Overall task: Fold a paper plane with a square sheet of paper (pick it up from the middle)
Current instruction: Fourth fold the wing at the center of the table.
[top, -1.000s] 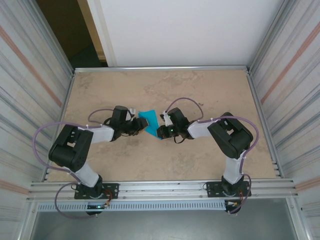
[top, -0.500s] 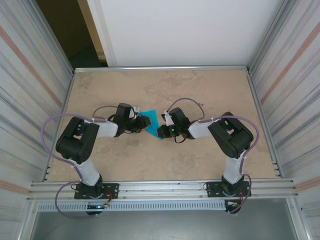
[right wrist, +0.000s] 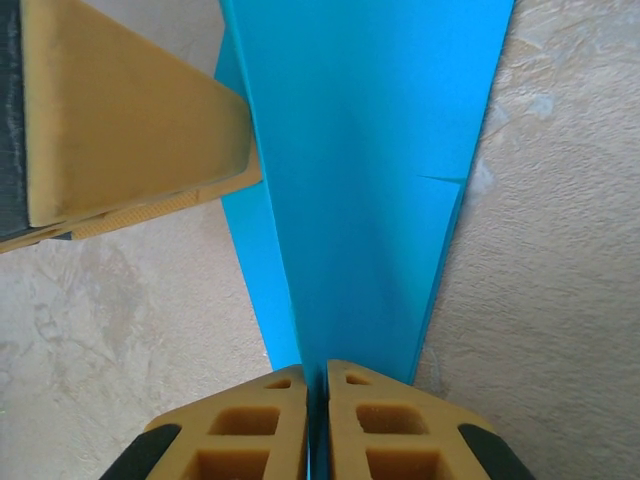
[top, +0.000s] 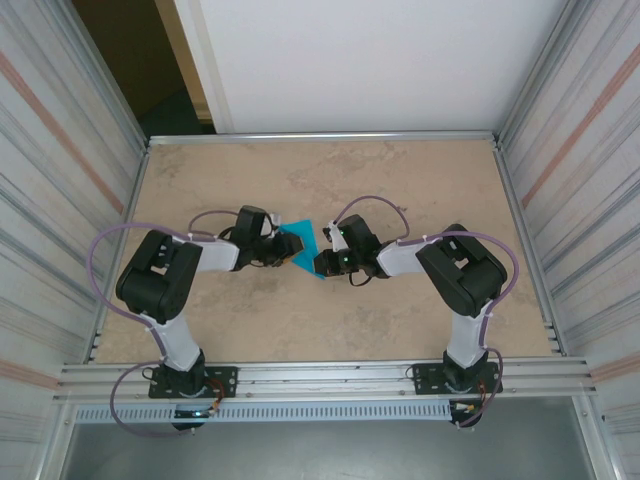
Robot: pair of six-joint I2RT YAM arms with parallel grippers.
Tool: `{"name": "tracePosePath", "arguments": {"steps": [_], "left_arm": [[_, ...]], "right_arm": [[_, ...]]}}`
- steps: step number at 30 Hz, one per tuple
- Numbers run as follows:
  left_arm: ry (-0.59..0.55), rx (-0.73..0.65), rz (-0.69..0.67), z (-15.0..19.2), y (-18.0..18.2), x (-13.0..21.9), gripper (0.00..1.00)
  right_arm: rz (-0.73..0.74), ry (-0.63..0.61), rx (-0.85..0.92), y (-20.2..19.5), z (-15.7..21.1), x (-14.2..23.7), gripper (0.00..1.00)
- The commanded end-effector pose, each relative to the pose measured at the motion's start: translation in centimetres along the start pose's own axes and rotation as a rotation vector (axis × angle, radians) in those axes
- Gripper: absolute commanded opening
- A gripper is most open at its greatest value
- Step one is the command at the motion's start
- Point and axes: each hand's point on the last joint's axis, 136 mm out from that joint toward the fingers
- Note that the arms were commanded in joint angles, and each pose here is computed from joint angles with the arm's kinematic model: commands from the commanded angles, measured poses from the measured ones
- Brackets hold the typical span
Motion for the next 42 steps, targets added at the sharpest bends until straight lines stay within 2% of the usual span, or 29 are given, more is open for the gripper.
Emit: {"name": "tracePosePath", "arguments": {"steps": [1, 6, 16, 32, 42], "left_arm": [[0.062, 0.007, -0.12, 1.2, 2.0, -0.4, 0.39], [0.152, 0.023, -0.264, 3.0, 4.0, -0.7, 0.41], [0.262, 0.082, -0.421, 5.1, 6.5, -0.8, 0.44], [0.303, 0.098, -0.444, 6.1, 7.3, -1.2, 0.45], [0.301, 0.102, -0.446, 6.1, 7.3, -1.2, 0.44]], "right_arm": [[0.015, 0.015, -0.024, -0.7, 0.4, 0.2, 0.15], [0.004, 0.013, -0.05, -0.5, -0.1, 0.5, 0.23], [0.014, -0.003, -0.084, -0.5, -0.7, 0.9, 0.27], [0.009, 0.007, -0.108, -0.2, -1.3, 0.4, 0.22], [0.034, -0.113, -0.104, 0.6, -3.4, 3.7, 0.35]]}}
Point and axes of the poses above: each hand's point on the last joint's axis, 136 mm out from that joint toward the fingers, its own x axis back along the fingers, its own y axis along the line the jaws close on, z = x × y, and after that the axes turned 10 degrees about -x, right-handed
